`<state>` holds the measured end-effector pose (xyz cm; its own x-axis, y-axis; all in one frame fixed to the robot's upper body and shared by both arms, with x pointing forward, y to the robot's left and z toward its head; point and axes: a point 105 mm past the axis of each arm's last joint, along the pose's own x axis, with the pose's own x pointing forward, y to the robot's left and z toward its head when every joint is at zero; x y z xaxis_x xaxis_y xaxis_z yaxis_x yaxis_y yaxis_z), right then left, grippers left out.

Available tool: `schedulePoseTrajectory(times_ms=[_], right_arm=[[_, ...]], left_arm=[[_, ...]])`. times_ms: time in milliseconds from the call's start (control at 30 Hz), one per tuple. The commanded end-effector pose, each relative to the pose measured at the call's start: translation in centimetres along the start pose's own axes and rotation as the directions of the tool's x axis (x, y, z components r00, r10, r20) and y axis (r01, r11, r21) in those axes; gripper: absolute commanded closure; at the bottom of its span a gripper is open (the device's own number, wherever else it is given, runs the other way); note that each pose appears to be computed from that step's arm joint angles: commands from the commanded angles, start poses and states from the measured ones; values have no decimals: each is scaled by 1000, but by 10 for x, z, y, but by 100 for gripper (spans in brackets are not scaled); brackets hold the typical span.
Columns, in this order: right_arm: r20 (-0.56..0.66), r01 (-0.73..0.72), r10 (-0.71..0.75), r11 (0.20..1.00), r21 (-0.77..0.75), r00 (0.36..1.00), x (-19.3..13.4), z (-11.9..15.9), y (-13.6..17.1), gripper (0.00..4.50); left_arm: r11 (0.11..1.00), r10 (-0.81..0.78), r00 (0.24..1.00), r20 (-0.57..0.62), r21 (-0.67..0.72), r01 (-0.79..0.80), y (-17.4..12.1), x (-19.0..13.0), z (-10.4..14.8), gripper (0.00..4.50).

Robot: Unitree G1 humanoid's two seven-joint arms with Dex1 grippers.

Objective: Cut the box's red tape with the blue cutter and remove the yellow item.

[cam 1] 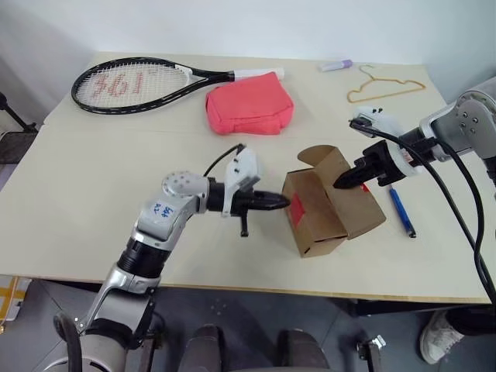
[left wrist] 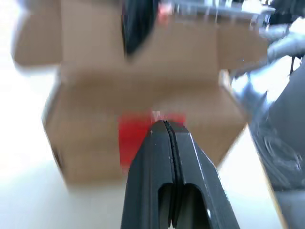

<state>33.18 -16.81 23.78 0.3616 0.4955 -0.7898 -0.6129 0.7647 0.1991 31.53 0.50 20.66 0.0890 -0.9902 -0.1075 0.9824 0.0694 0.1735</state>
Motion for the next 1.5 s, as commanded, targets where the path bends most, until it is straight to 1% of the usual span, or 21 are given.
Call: schedulePoseTrajectory(times_ms=[33,67,100,167,267,367,467,567,633,700,833,933,1100,1200,1233,1300,1367,1400,1433,1467,1500], right_arm=[[-16,23,-23,1000,2,1000,4,-5,-4,449],[-16,21,-21,1000,4,1000,4,-6,-4,449],[-16,18,-18,1000,8,1000,4,-7,-5,449],[-18,23,-23,1000,12,1000,3,-9,-7,449],[-17,21,-20,1000,21,1000,-5,-12,-8,449],[-20,13,-13,1000,27,1000,-19,-17,-9,449],[-20,65,-64,997,43,998,-28,-21,-19,449],[-6,97,-97,993,68,995,-32,-22,-28,449],[-5,93,-93,993,75,996,-30,-23,-29,449],[-13,78,-78,994,75,997,-25,-26,-28,449],[-30,56,-54,996,74,998,-15,-31,-24,449],[-32,44,-42,996,71,999,-8,-33,-23,449],[-8,41,-40,995,95,999,6,-35,-26,449],[32,62,-65,994,90,997,11,-34,-28,449],[46,88,-92,993,83,995,12,-34,-30,403],[64,114,-117,992,44,991,10,-43,-33,352],[119,119,-117,993,-12,986,0,-46,-36,288],[190,160,-131,976,-149,973,-10,-46,-42,249],[221,189,-131,946,-262,966,-17,-47,-42,223],[246,196,-115,920,-338,962,-26,-53,-44,188],[319,221,-115,923,-316,941,-41,-51,-50,157]], left_arm=[[1000,11,1000,18,4,-11,2,23,-1,450],[1000,8,999,39,-31,-7,2,30,-2,450],[999,9,1000,15,-42,-8,2,36,-9,450],[1000,3,997,-76,24,-1,0,41,-24,450],[999,-6,991,-132,39,11,-2,40,-37,450],[1000,1,981,-196,22,4,0,29,-52,450],[1000,19,970,-243,-8,-22,3,10,-65,450],[998,40,959,-281,-39,-53,4,-11,-76,450],[996,6,956,-294,-81,-31,-3,-23,-81,450],[994,-21,955,-297,-109,-12,-10,-32,-82,450],[990,48,958,-283,-113,-83,-2,-35,-78,450],[988,67,956,-285,-112,-102,0,-34,-77,450],[985,90,952,-293,-115,-129,2,-34,-79,450],[980,102,944,-313,-130,-149,3,-38,-83,450],[975,125,939,-322,-135,-176,7,-42,-84,432],[965,172,929,-328,-133,-225,14,-49,-85,395],[962,207,927,-313,-108,-251,18,-58,-82,337],[956,236,931,-278,-104,-273,21,-65,-78,306],[952,257,933,-252,-101,-289,23,-71,-74,280],[945,289,932,-221,-89,-314,25,-82,-71,249],[934,332,924,-191,-68,-350,27,-98,-68,221]])
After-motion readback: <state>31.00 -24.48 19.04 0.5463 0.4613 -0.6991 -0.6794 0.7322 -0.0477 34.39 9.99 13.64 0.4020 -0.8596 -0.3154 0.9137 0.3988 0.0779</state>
